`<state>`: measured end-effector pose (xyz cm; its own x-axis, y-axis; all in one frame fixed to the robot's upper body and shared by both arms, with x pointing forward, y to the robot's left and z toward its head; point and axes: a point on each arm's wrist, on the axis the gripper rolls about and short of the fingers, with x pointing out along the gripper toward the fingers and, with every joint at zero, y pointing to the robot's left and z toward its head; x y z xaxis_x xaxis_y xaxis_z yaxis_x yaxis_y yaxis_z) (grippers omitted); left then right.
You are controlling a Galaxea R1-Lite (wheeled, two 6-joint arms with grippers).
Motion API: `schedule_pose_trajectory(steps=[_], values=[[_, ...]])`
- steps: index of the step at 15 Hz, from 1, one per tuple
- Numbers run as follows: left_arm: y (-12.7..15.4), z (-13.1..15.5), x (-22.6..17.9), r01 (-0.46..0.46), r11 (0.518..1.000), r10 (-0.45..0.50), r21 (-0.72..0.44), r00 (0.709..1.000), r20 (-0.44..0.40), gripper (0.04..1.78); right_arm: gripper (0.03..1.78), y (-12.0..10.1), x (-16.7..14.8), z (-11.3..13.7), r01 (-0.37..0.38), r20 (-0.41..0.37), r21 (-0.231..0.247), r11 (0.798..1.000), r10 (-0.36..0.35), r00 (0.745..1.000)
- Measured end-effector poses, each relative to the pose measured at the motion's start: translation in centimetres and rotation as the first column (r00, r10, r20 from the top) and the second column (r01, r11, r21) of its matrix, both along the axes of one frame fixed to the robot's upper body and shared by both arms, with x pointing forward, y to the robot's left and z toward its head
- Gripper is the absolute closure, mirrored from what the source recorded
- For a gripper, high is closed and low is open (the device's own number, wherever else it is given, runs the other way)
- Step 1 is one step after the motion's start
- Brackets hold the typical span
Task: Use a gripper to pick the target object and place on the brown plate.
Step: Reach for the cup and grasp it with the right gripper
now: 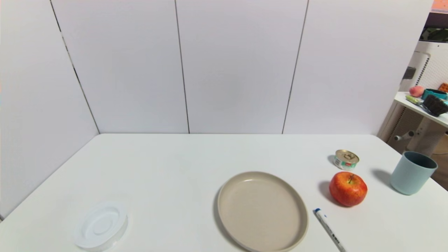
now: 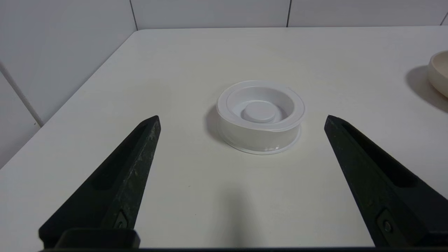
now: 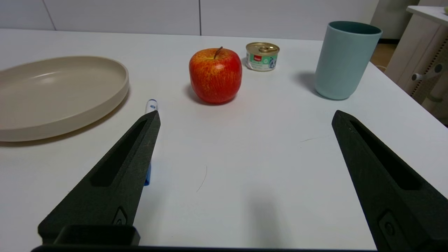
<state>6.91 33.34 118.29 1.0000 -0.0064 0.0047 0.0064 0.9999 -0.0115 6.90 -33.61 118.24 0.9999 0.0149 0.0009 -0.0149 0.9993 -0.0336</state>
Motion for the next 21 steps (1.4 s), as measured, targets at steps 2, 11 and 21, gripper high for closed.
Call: schedule_pose_trajectory(steps=[2,11,21], values=[[0.0,0.0,0.0,0.0,1.0,0.0,0.0,1.0,0.0,0.13,0.12,0.0,0.1,0.0,0.002,-0.011,-0.007,1.0,-0.002,1.0],[0.0,0.0,0.0,0.0,1.0,0.0,0.0,1.0,0.0,0.13,0.12,-0.3,7.5,14.3,0.072,-0.196,0.108,0.992,-0.05,0.979],[0.0,0.0,0.0,0.0,1.0,0.0,0.0,1.0,0.0,0.13,0.12,-8.7,26.4,21.3,0.457,-0.685,0.165,0.874,-0.232,0.691]])
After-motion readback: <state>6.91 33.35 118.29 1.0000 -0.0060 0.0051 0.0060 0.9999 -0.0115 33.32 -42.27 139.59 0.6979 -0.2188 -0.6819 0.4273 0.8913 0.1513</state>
